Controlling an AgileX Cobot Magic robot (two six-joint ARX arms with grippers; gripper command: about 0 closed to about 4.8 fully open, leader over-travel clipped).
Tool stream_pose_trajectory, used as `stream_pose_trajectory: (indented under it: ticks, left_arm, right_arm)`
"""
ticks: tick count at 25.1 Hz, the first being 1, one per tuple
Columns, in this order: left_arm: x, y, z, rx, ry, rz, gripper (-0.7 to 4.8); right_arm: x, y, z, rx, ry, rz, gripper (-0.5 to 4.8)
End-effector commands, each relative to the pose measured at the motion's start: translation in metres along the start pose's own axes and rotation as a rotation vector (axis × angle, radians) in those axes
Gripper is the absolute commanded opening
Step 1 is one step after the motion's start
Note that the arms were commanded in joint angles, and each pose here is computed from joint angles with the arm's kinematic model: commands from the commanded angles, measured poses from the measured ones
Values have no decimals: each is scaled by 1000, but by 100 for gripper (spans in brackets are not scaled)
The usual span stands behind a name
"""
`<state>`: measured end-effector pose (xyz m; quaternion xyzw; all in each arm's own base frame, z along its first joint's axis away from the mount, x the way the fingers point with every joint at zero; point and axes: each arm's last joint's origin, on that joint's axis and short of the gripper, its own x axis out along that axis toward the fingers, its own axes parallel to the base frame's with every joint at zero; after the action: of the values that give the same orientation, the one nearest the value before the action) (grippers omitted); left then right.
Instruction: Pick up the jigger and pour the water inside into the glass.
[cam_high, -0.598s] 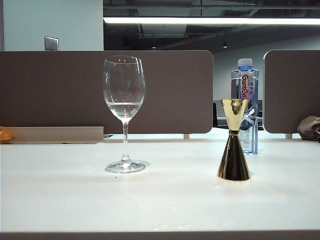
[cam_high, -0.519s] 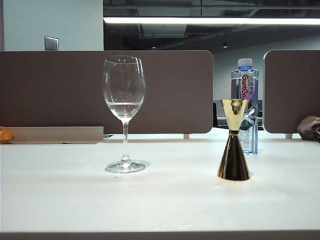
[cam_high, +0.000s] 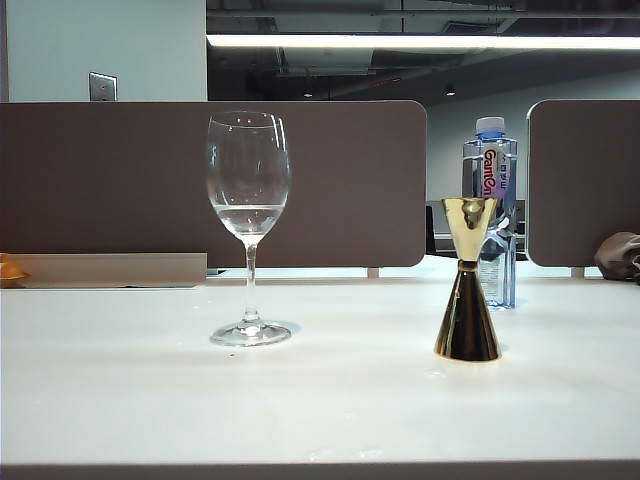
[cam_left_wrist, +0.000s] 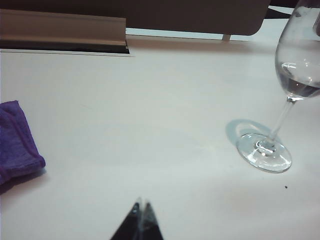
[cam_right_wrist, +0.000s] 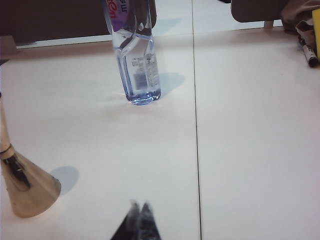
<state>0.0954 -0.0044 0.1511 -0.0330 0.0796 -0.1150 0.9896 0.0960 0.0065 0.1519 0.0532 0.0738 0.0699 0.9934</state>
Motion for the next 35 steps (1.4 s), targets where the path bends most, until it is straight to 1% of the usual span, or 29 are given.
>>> stream_pose_trajectory:
  ticks: [1, 4, 6, 8, 10, 11, 13, 14, 17, 18, 19, 20, 22, 24, 25, 26, 27, 28, 29, 30, 31, 32, 33, 35]
  left_arm:
    - [-1, -1, 5, -81, -33, -36, -5]
    - [-4, -3, 16, -134, -71, -60, -5]
    - [-7, -5, 24, -138, -95, -83, -5]
    - [-11, -8, 36, -176, -133, -125, -5]
    - [-18, -11, 50, -213, -160, -192, -5]
    - [-20, -13, 56, -220, -170, -222, -5]
    - [-27, -17, 68, -205, -199, -269, -5]
    - [-32, -19, 77, -190, -229, -284, -5]
    - [-38, -21, 88, -160, -298, -291, -5]
    - [-39, -21, 92, -152, -333, -297, -5]
    - [-40, -22, 94, -143, -349, -304, -5]
    - [-43, -23, 98, -117, -358, -326, -5]
    - [-49, -25, 105, -77, -374, -337, -5]
    - [-56, -27, 114, -45, -383, -315, -5]
    - [-66, -29, 124, 2, -386, -243, -5]
    - [-72, -30, 129, 33, -378, -192, -5]
    - [-82, -31, 138, 68, -348, -109, -5]
    - [-87, -31, 144, 87, -326, -59, -6]
    - [-95, -32, 156, 135, -294, 7, -6]
    - [-98, -33, 164, 181, -278, 34, -5]
    - [-100, -34, 179, 245, -260, 46, -5]
    - [-97, -34, 189, 250, -244, 44, -5]
    - [-88, -32, 198, 235, -203, 23, -5]
    - [-71, -29, 204, 219, -132, -27, -5]
  right_arm:
    - [1, 2, 0, 32, -8, 89, 4]
    - [0, 5, 4, 117, -37, 167, 3]
    - [0, 6, 6, 242, -42, 203, -1]
    - [-1, 7, 8, 413, -22, 247, -1]
    - [-1, 8, 10, 540, -14, 282, 0]
    - [-2, 9, 11, 588, -14, 305, 0]
    - [-3, 11, 17, 634, -35, 383, 0]
    - [-5, 13, 24, 626, -81, 461, 1]
    - [-11, 17, 36, 635, -155, 582, 4]
    - [-14, 19, 42, 670, -174, 656, 4]
    - [-16, 20, 44, 691, -173, 684, 4]
    - [-19, 21, 48, 714, -188, 737, 3]
    - [-23, 22, 55, 699, -224, 759, -2]
    - [-29, 23, 69, 652, -288, 739, -2]
    - [-35, 24, 82, 571, -346, 691, -2]
    - [-40, 24, 91, 500, -372, 645, -2]
    - [-49, 25, 105, 386, -379, 550, -2]
    - [-55, 25, 114, 302, -364, 461, -2]
    - [-64, 25, 125, 191, -344, 362, -2]
    - [-71, 26, 134, 99, -330, 283, -2]
    - [-78, 27, 145, 2, -316, 216, -2]
    - [-81, 28, 154, -68, -302, 184, -2]
    - [-81, 28, 163, -122, -281, 165, -2]
    - [-74, 28, 173, -149, -240, 175, -2]
